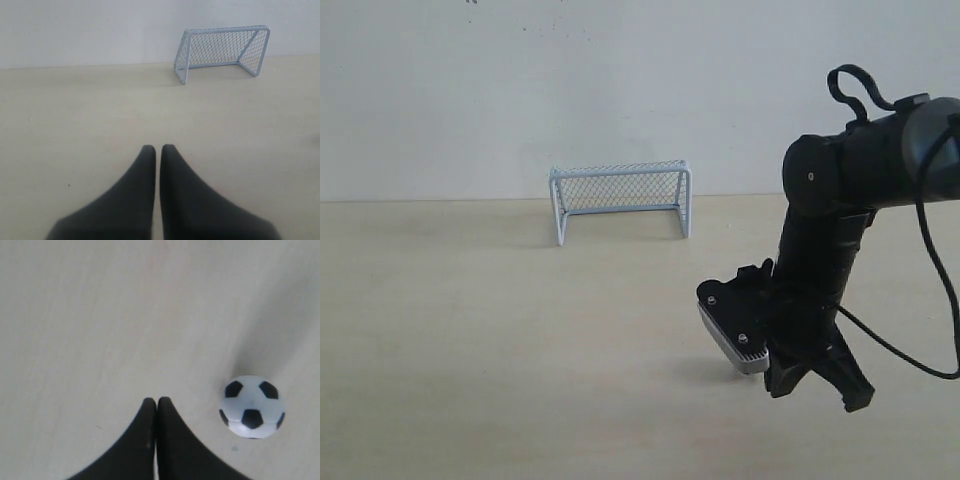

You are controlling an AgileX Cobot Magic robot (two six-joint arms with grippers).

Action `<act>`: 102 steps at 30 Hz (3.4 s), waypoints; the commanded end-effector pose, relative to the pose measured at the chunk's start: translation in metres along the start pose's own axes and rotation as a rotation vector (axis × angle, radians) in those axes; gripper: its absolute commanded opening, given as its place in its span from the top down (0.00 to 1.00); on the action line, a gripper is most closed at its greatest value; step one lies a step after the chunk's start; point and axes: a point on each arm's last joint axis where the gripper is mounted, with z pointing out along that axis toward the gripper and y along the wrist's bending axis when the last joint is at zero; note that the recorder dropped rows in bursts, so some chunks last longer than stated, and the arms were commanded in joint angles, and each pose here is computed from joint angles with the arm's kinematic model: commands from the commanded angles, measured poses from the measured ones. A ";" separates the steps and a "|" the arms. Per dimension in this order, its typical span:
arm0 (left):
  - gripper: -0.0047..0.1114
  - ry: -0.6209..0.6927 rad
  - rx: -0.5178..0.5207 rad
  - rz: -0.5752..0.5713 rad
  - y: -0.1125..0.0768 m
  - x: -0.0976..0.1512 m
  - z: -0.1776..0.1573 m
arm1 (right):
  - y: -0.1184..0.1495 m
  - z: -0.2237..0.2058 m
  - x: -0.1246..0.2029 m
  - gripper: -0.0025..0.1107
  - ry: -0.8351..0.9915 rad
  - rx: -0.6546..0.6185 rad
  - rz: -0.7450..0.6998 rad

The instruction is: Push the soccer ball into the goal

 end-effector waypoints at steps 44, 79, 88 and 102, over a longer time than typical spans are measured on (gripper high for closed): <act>0.92 -0.004 -0.004 0.006 0.000 0.000 0.000 | -0.009 0.006 0.006 0.98 0.062 0.065 -0.015; 0.92 -0.004 -0.004 0.006 0.000 0.000 0.000 | -0.039 -0.087 0.000 0.98 -0.314 0.770 0.888; 0.92 -0.004 -0.004 0.006 0.000 0.000 0.000 | -0.007 -0.071 0.006 0.98 -0.103 0.424 1.108; 0.92 -0.004 -0.004 0.006 0.000 0.000 0.000 | 0.037 -0.106 0.013 0.98 -0.019 0.460 1.322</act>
